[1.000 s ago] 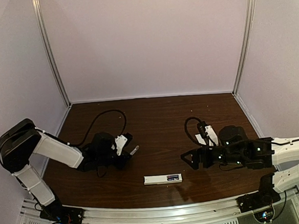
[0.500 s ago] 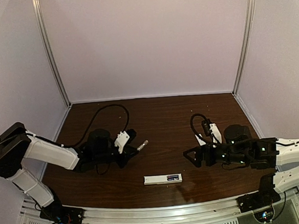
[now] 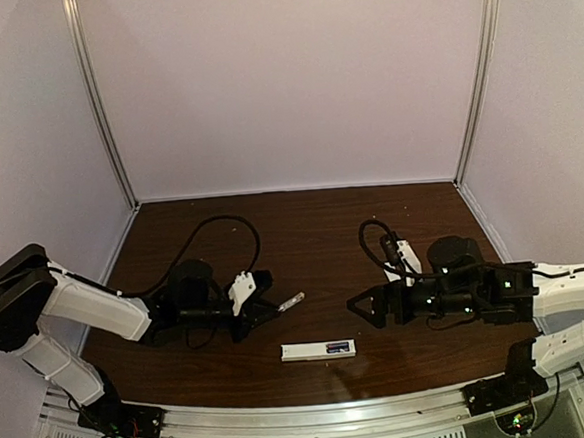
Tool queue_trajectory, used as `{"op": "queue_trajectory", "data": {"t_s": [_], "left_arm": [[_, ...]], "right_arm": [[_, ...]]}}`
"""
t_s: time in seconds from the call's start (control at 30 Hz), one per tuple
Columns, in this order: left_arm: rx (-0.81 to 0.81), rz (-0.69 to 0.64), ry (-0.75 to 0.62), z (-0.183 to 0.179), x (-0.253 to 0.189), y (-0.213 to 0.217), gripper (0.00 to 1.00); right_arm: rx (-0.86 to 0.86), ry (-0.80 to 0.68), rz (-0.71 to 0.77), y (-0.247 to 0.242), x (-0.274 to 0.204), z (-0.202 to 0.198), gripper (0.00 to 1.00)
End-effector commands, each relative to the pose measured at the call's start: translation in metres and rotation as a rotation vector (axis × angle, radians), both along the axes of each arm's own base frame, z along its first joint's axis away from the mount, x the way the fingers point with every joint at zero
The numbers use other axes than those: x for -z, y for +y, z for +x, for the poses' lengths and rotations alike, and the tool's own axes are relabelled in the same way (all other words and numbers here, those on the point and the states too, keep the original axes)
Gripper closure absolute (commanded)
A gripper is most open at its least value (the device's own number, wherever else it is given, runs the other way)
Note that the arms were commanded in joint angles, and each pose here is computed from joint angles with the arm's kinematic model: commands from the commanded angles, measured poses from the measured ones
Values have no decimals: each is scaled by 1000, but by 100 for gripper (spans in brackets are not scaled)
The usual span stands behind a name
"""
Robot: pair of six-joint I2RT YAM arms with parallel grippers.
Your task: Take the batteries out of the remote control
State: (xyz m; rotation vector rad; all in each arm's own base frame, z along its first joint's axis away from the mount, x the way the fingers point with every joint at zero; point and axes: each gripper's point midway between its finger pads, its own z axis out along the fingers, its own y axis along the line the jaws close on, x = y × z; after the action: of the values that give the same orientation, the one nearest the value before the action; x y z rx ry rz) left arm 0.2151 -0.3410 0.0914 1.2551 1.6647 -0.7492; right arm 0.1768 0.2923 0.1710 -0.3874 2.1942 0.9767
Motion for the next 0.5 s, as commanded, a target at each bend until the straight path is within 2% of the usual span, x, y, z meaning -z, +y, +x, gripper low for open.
{"op": "queue_trajectory", "data": {"t_s": [0.0, 0.23, 0.47], "left_arm": [[137, -102, -104, -20, -33, -14, 100], [198, -154, -156, -32, -51, -19, 100], [203, -154, -201, -37, -55, -23, 100]], "right_arm": [[-78, 73, 72, 15, -14, -12, 0], [-117, 198, 153, 31, -21, -19, 0], [-147, 321, 165, 56, -17, -16, 0]]}}
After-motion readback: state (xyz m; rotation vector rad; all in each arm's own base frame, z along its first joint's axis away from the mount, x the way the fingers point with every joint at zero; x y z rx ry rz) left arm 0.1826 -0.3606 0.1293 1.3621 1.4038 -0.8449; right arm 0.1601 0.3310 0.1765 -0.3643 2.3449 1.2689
